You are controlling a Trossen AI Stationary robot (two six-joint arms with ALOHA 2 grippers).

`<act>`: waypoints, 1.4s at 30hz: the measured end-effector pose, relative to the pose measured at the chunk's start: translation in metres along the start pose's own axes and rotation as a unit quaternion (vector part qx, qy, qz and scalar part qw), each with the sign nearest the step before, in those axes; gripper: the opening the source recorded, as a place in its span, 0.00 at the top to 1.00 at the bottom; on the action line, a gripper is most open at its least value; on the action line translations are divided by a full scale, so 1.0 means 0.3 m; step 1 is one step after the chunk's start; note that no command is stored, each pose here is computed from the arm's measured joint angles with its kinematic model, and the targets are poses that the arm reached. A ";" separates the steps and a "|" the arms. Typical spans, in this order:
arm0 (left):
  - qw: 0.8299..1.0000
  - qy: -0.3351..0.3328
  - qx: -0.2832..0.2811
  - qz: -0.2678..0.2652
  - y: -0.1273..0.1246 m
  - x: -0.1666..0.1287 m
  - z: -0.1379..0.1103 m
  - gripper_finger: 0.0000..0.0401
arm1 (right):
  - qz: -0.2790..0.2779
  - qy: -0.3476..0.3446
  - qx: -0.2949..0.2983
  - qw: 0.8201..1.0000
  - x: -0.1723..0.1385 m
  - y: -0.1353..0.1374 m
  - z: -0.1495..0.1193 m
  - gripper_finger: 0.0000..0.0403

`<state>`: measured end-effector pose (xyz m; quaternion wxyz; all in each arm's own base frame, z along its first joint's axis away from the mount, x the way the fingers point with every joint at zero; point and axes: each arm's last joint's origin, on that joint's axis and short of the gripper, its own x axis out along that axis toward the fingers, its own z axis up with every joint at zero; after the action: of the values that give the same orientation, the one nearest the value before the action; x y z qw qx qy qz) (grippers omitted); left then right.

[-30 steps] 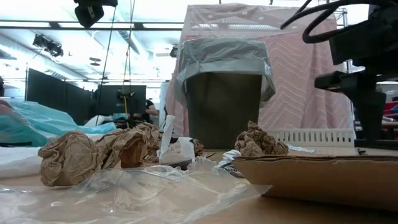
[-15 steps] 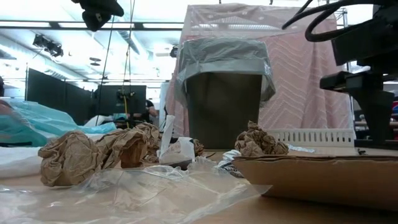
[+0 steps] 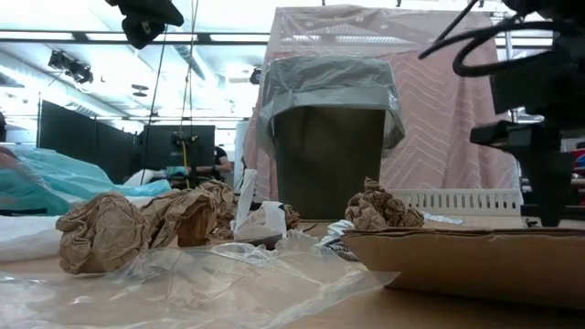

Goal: Place trash/remove bag and relplace
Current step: Put the zip tie into the trash bin

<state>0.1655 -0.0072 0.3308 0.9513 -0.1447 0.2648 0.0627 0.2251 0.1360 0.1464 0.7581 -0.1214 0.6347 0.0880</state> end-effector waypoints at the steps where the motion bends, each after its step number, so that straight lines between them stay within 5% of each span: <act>1: 1.000 0.000 0.000 -0.001 0.000 0.000 0.000 0.96 | 0.005 0.002 -0.006 1.000 0.004 0.000 -0.004 0.55; 9: 1.000 0.000 0.000 -0.001 0.000 0.000 0.000 0.96 | 0.021 0.001 -0.020 1.000 0.017 0.001 -0.016 0.60; 17: 1.000 0.000 0.000 0.000 0.000 0.000 0.000 0.96 | 0.034 0.004 0.017 0.999 0.021 -0.015 -0.012 0.97; 22: 1.000 -0.003 0.000 0.007 0.001 0.000 0.001 0.96 | 0.024 0.005 0.104 0.994 0.017 -0.025 -0.004 1.00; 30: 1.000 -0.004 -0.001 0.007 0.001 0.000 0.001 0.96 | 0.027 -0.015 0.160 0.987 -0.070 -0.017 0.076 1.00; 42: 1.000 -0.005 -0.001 0.007 0.001 0.000 0.002 0.96 | -0.011 -0.064 0.174 0.983 -0.414 -0.036 0.224 1.00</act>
<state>0.1658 -0.0068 0.3312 0.9520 -0.1432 0.2613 0.0697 0.2692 0.1482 0.2804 0.8076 0.0111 0.5892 -0.0246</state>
